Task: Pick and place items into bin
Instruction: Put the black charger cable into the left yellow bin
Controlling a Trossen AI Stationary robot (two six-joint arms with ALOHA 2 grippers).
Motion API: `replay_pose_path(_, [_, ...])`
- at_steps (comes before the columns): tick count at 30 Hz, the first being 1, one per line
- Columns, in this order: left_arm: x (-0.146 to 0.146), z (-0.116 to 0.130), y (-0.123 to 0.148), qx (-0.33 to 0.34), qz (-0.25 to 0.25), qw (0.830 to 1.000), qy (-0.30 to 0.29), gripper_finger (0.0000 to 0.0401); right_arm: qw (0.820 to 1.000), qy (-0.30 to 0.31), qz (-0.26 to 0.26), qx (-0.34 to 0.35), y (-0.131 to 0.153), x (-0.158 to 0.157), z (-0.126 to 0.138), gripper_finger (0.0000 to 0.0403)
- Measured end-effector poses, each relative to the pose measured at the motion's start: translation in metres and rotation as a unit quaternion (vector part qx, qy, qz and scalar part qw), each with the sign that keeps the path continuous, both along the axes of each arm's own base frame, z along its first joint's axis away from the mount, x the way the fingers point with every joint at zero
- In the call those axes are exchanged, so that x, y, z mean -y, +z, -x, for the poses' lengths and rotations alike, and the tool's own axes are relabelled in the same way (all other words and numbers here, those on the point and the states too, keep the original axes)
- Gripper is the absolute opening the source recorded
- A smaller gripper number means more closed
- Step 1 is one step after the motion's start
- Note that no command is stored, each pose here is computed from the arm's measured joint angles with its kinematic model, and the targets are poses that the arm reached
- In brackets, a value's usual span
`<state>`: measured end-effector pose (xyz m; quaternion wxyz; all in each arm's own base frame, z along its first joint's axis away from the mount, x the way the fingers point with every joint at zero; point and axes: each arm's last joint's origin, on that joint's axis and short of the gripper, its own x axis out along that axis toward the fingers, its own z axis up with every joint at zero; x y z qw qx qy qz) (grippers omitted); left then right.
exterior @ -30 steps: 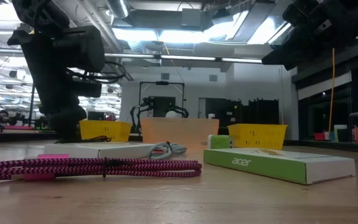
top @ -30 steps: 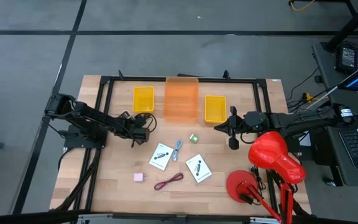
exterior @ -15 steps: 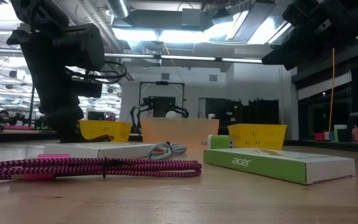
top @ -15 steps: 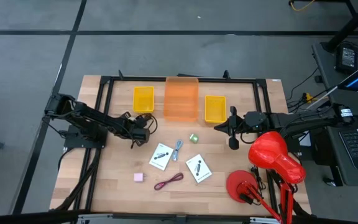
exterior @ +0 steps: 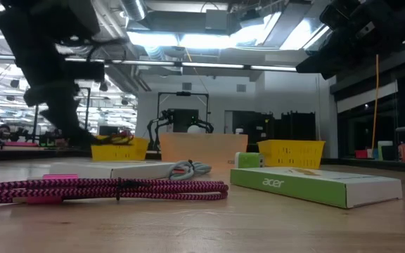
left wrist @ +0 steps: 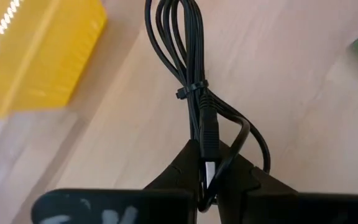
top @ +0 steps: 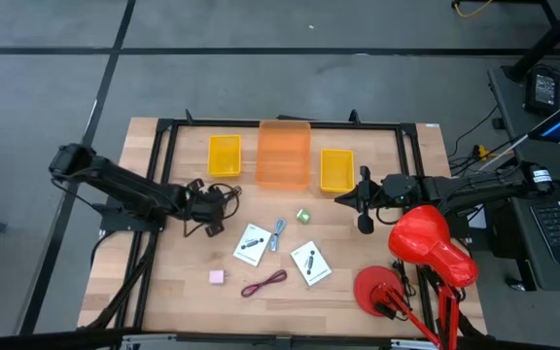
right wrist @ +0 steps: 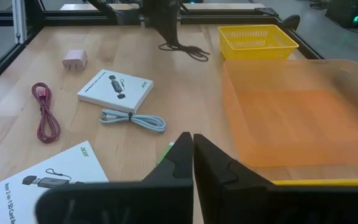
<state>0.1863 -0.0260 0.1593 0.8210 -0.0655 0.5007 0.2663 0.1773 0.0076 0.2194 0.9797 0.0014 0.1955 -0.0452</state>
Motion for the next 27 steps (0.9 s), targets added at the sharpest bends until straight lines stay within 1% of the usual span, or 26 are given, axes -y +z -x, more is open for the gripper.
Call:
replay_pose_path(4, [0.004,0.004,0.011,0.033,-0.027,0.999,-0.013,0.0020,1.000,0.000,0.000,0.000,0.000,0.000,0.000,0.0000])
replay_pose_path(8, [0.008,0.009,0.021,0.059,-0.055,0.996,-0.040,0.0020,1.000,0.001,0.001,0.000,0.000,0.000,0.000,0.0000])
replay_pose_path(12, [0.009,0.015,0.033,0.087,-0.067,0.992,-0.061,0.0020,1.000,0.001,0.001,0.000,0.000,0.000,0.000,0.0000])
replay_pose_path(16, [0.009,0.023,0.046,0.119,-0.091,0.986,-0.078,0.0020,1.000,0.001,0.001,-0.001,0.000,0.000,0.000,0.0000])
replay_pose_path(24, [0.008,0.039,0.066,0.168,-0.109,0.972,-0.124,0.0020,1.000,0.001,0.003,-0.001,0.000,0.000,0.000,0.0000])
replay_pose_path(27, [0.007,0.044,0.075,0.193,-0.119,0.964,-0.139,0.0020,1.000,0.001,0.002,-0.003,0.000,0.000,0.000,0.0000])
